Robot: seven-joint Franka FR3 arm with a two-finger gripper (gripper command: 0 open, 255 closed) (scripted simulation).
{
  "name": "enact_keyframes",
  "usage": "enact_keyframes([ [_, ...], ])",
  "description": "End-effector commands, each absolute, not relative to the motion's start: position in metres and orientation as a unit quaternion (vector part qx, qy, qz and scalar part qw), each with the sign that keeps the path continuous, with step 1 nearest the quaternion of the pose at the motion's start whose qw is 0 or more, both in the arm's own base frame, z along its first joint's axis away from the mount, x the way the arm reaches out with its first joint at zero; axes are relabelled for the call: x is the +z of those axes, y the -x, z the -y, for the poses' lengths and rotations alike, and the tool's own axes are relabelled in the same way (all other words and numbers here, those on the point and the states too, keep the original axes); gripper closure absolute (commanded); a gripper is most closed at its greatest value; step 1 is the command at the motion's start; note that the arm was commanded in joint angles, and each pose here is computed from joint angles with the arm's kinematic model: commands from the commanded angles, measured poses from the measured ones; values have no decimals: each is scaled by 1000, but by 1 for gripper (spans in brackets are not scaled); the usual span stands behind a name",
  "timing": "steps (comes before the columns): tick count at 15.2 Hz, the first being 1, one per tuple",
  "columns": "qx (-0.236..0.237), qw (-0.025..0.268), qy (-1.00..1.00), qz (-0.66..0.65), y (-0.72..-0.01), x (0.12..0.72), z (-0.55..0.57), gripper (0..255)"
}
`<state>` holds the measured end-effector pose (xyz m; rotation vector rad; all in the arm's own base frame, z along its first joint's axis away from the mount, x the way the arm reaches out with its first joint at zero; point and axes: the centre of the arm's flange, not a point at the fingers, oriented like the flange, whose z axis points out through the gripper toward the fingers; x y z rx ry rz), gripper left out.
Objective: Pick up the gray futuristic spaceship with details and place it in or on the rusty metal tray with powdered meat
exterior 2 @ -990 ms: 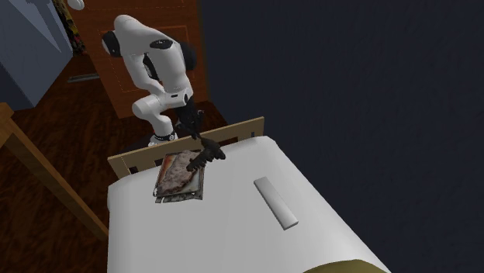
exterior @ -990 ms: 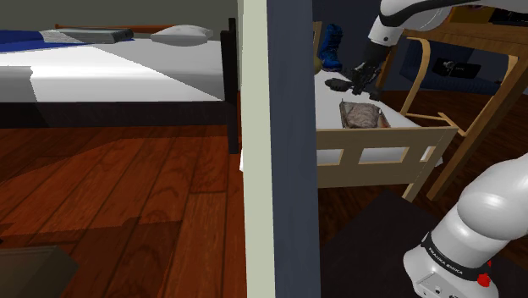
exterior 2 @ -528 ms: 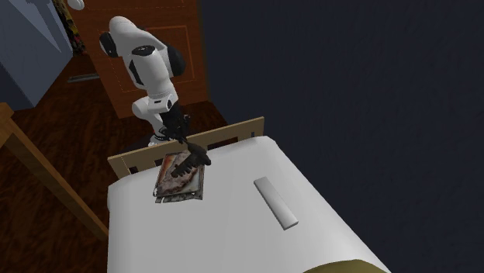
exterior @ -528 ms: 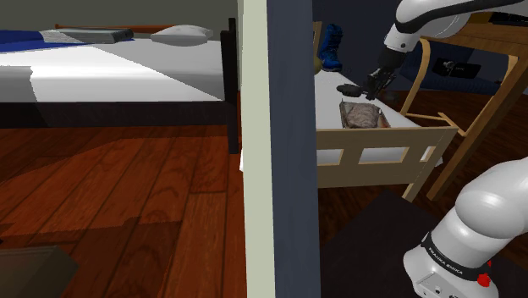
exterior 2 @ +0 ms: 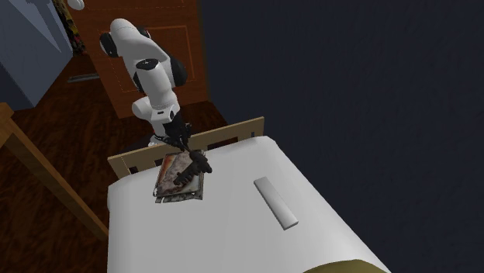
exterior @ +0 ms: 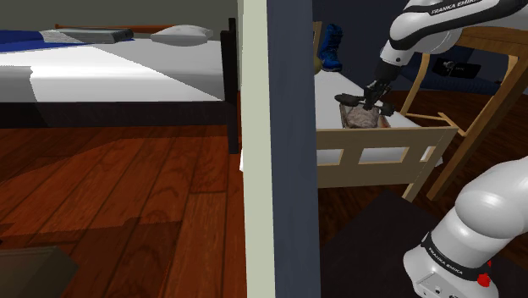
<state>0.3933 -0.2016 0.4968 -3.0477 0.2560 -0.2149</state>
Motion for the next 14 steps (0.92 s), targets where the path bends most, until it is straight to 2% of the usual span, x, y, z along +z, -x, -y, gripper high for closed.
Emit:
enact_keyframes([
  [1,-71,38,993,-84,-394,485,201,255],
  [10,-71,38,993,-84,-394,477,201,255],
  [11,-71,38,993,-84,-394,477,201,0],
  [14,-70,38,993,-84,-394,477,201,0],
])
